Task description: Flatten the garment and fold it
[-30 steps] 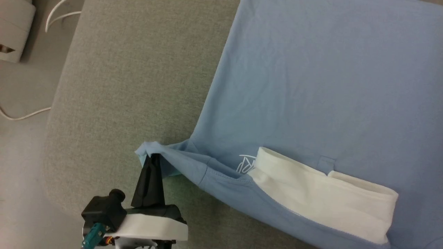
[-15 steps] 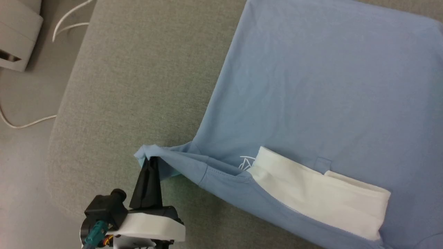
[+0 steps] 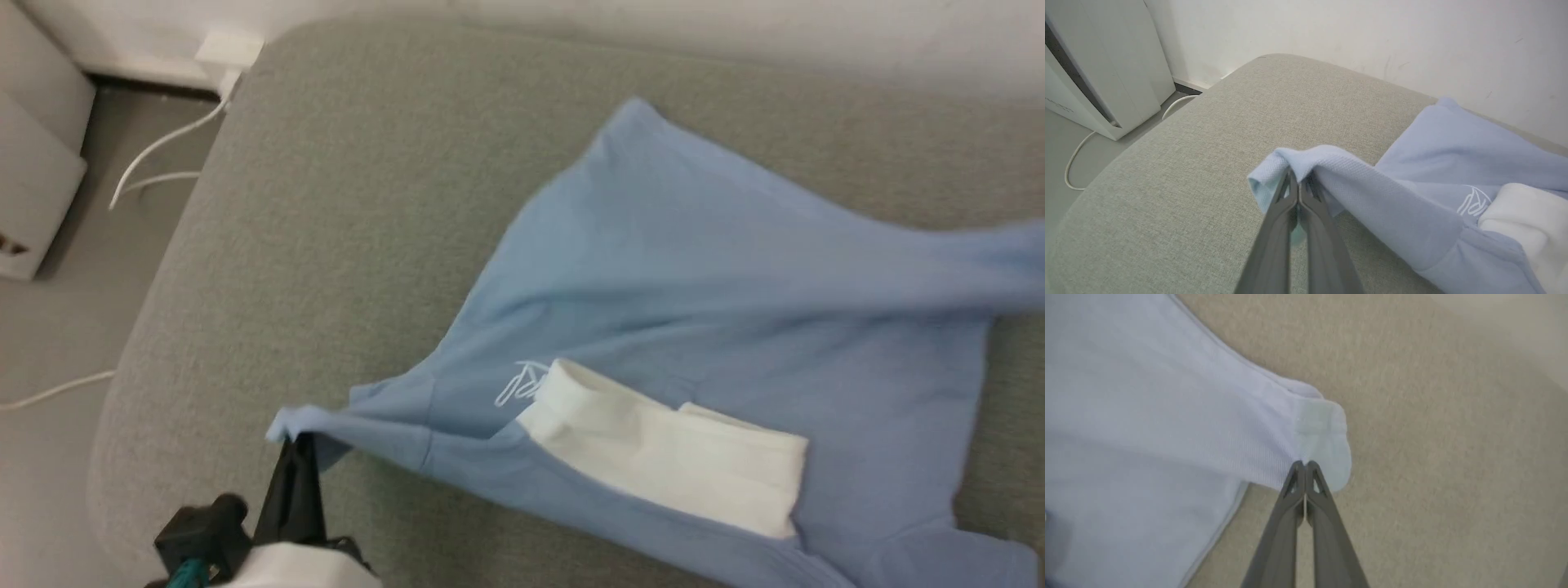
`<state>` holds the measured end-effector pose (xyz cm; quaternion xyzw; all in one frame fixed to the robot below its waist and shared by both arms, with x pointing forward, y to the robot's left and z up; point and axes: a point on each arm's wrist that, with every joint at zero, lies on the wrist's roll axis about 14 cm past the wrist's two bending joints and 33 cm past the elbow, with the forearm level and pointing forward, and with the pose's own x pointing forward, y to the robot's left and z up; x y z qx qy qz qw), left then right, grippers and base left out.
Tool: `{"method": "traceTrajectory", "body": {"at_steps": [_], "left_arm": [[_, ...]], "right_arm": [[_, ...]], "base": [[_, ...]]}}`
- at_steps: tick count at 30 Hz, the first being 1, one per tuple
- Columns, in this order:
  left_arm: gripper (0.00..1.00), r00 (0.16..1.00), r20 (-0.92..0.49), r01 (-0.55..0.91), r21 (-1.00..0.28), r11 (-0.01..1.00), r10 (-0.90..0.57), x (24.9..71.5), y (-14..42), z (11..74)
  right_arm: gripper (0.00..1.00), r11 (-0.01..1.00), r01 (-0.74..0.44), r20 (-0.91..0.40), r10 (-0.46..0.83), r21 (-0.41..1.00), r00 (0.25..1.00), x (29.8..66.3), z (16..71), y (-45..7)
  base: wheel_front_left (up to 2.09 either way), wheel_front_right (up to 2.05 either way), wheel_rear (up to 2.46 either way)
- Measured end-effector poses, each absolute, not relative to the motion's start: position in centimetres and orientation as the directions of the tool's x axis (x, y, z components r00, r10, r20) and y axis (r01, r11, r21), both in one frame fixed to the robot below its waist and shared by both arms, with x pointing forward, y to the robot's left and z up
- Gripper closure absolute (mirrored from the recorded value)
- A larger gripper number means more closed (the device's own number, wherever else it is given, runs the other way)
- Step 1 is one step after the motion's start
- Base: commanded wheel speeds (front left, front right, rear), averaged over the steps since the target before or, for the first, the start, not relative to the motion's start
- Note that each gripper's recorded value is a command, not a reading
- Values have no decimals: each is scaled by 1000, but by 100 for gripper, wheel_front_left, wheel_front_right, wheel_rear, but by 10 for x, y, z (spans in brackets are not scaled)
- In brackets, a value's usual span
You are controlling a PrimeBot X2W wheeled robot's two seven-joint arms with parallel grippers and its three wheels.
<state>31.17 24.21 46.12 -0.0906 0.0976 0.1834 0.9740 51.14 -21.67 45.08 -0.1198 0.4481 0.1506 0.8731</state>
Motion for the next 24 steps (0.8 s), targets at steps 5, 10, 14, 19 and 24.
{"method": "traceTrajectory", "body": {"at_steps": [5,10,14,19,24], "left_arm": [[100,919,-245,-349,-141,926,309,306,238,459],[100,934,-246,-300,-141,943,260,311,231,460],[100,943,-238,-271,-139,952,233,317,225,461],[100,952,-235,-232,-140,963,195,324,217,463],[100,958,-237,-200,-144,969,162,330,208,463]], "right_arm": [[100,954,-292,-875,86,-65,476,424,426,-269],[100,991,-134,-914,73,21,399,322,396,-295],[100,996,23,-946,78,90,313,234,372,-294],[10,969,174,-950,120,176,288,176,361,-272],[0,946,232,-905,116,226,409,186,367,-262]], "base": [[0,0,0],[0,0,0],[0,0,0],[0,0,0],[0,0,0]]}}
